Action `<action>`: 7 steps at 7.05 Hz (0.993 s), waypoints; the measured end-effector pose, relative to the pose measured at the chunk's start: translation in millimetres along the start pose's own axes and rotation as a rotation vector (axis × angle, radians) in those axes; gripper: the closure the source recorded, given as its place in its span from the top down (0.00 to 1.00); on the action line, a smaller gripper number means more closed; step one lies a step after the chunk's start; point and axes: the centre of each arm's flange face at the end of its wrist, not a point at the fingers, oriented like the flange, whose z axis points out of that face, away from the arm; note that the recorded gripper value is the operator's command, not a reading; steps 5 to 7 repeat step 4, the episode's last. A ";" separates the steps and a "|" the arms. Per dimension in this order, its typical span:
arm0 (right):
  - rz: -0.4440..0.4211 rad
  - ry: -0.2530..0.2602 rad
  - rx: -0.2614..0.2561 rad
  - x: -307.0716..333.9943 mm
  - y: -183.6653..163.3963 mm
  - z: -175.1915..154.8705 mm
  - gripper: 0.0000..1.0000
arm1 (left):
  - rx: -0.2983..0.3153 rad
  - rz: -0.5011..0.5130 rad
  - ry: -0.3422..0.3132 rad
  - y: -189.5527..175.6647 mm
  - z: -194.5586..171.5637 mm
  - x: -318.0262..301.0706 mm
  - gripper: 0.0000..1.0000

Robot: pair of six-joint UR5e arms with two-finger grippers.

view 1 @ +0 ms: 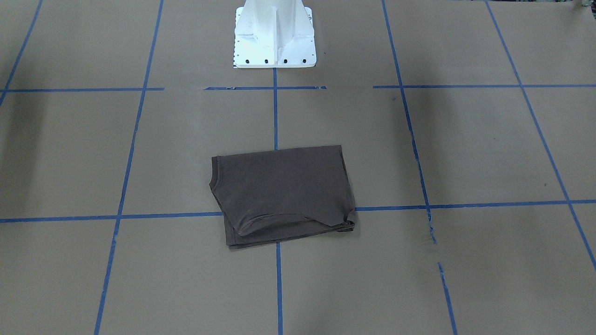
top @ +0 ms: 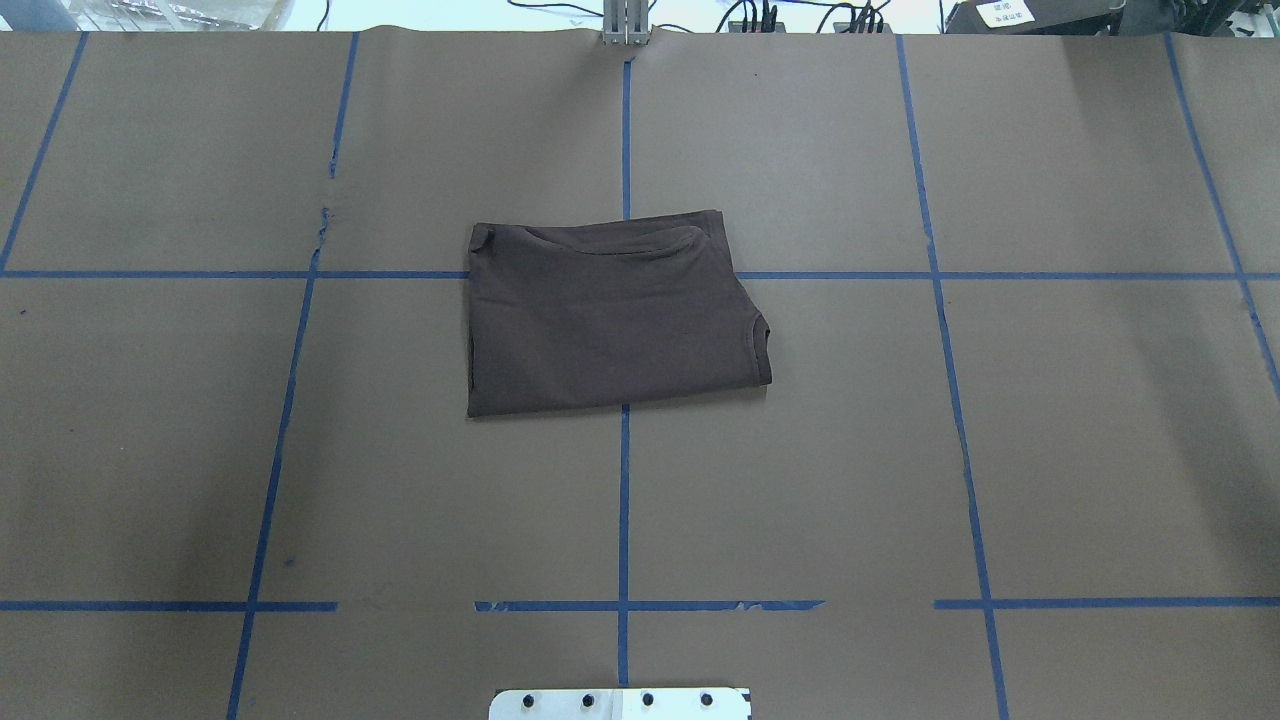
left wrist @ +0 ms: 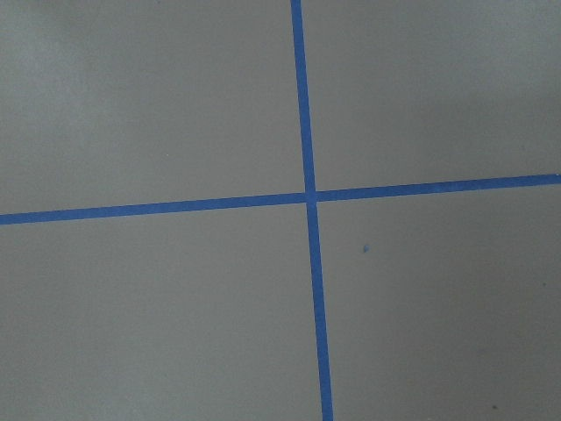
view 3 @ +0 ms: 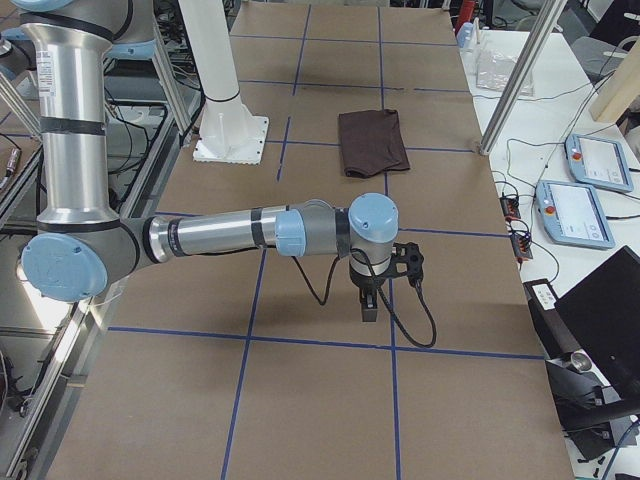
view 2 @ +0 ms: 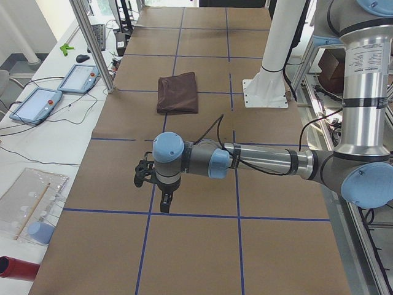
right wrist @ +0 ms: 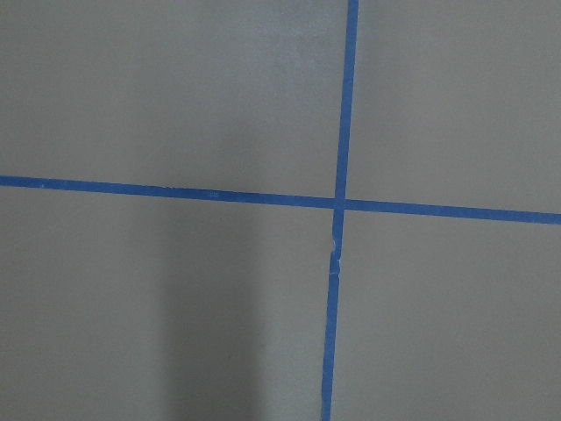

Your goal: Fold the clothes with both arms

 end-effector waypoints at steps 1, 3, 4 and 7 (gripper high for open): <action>0.000 0.000 0.001 -0.9 -0.1 -0.7 1.00 | 0.000 -0.001 0.000 0.0 0.0 0.0 1.00; 0.002 0.000 0.001 -0.3 0.5 -0.3 1.00 | 0.001 0.000 0.000 -0.5 -0.3 0.3 1.00; 0.005 0.000 -0.001 0.4 0.6 0.2 1.00 | 0.001 0.000 0.000 -0.7 -0.4 0.4 1.00; 0.005 0.000 -0.001 0.4 0.6 0.2 1.00 | 0.001 0.000 0.000 -0.7 -0.4 0.4 1.00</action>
